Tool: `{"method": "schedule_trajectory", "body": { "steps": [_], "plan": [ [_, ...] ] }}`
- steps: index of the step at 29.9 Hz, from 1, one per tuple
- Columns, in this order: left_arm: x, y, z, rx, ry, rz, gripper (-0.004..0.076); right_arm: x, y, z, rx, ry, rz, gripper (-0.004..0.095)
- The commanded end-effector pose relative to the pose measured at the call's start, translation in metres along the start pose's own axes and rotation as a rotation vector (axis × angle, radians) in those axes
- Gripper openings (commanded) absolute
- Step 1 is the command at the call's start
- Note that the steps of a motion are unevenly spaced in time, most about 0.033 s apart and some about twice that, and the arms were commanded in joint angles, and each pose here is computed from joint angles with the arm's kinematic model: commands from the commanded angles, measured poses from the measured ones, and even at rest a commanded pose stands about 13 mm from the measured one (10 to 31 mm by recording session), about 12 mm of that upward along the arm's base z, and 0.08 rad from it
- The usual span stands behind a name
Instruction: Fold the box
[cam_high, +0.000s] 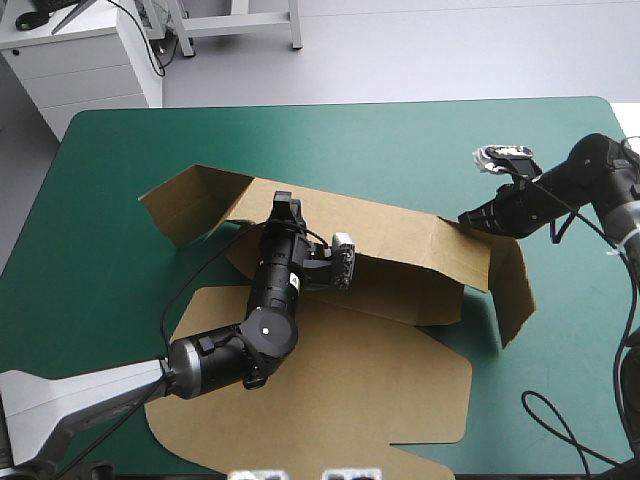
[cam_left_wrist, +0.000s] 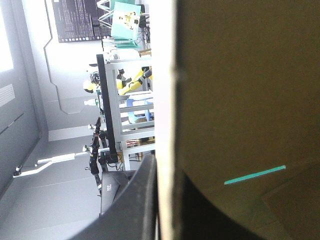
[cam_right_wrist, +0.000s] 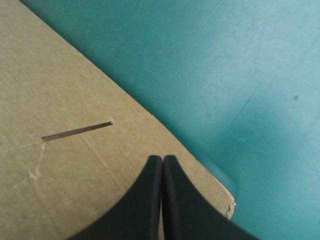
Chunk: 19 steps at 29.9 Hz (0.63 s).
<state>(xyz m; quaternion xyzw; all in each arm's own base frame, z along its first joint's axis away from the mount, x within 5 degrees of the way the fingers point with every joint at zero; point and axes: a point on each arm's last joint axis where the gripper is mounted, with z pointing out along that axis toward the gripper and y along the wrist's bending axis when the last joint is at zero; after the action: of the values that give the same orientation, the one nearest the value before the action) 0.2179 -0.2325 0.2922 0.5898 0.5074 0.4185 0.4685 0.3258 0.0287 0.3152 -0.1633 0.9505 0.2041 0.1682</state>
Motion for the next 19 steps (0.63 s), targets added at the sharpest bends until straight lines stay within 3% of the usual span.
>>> {"method": "schedule_trajectory", "body": {
  "steps": [1, 19],
  "plan": [
    [0.004, 0.033, -0.009, -0.161, -0.013, 0.007, -0.0008, 0.006, 0.017, -0.026, -0.004, -0.066, -0.013, -0.0014],
    [0.005, 0.03, -0.008, -0.131, -0.011, -0.015, -0.0008, 0.031, 0.038, -0.061, 0.073, -0.119, 0.004, -0.0014]
  ]
}}
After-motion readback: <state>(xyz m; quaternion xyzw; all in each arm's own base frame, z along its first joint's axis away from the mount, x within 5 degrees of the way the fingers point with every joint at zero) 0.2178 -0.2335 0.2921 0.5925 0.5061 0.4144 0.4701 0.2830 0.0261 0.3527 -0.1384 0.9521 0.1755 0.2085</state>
